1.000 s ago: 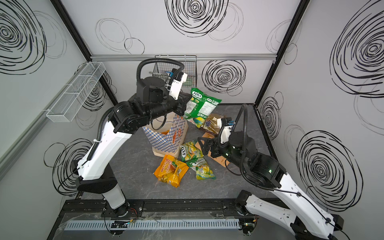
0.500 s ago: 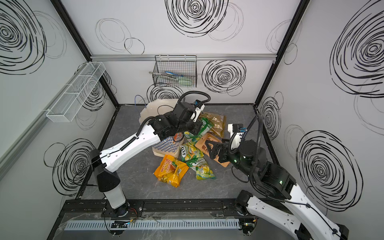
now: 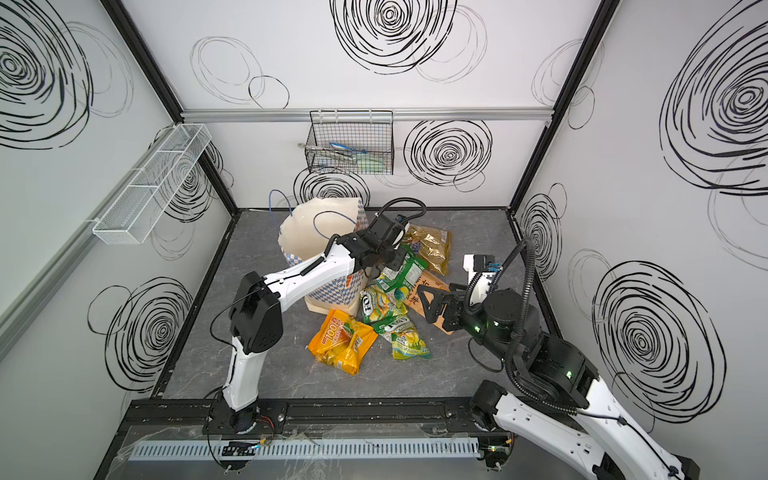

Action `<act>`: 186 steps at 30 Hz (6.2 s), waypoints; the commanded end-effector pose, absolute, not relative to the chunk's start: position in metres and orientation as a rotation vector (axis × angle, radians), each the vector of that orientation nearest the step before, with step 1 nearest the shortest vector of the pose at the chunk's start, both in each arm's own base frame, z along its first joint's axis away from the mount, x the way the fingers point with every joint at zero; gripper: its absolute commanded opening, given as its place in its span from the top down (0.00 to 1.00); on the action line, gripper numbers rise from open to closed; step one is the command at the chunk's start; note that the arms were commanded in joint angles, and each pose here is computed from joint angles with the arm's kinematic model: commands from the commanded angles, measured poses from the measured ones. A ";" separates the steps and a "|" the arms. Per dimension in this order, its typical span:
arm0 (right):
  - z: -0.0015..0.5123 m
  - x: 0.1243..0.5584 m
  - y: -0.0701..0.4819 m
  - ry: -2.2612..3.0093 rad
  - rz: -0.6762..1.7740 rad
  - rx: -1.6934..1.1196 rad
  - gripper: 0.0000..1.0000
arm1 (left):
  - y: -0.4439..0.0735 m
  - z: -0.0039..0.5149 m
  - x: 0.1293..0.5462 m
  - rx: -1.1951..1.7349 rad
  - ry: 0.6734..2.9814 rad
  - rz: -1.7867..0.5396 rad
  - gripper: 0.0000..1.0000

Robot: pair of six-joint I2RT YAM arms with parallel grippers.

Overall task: Take the snacks out of the paper bag
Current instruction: 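Swing the left gripper over the table and release the Fox's bag, then move the left gripper back over the paper bag and lower it in, then grasp the yellow mango gummy bag inside the paper bag with the left gripper, then lift the yellow gummy bag up out of the paper bag with the left gripper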

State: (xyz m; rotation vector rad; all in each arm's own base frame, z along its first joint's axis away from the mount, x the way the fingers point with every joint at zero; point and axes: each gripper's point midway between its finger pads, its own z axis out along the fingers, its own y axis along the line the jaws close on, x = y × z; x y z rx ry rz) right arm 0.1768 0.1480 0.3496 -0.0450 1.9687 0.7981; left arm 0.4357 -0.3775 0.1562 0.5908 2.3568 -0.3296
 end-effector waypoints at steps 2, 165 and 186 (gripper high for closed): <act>0.343 0.181 0.143 1.977 0.742 -0.037 0.03 | -0.386 0.172 0.468 0.528 2.322 -0.462 1.00; 0.311 0.212 0.193 2.094 0.727 -0.181 0.03 | -0.157 0.212 0.399 0.336 2.587 -0.179 1.00; 0.316 0.212 0.195 2.085 0.743 -0.191 0.03 | -0.134 0.324 0.422 0.261 2.387 -0.031 1.00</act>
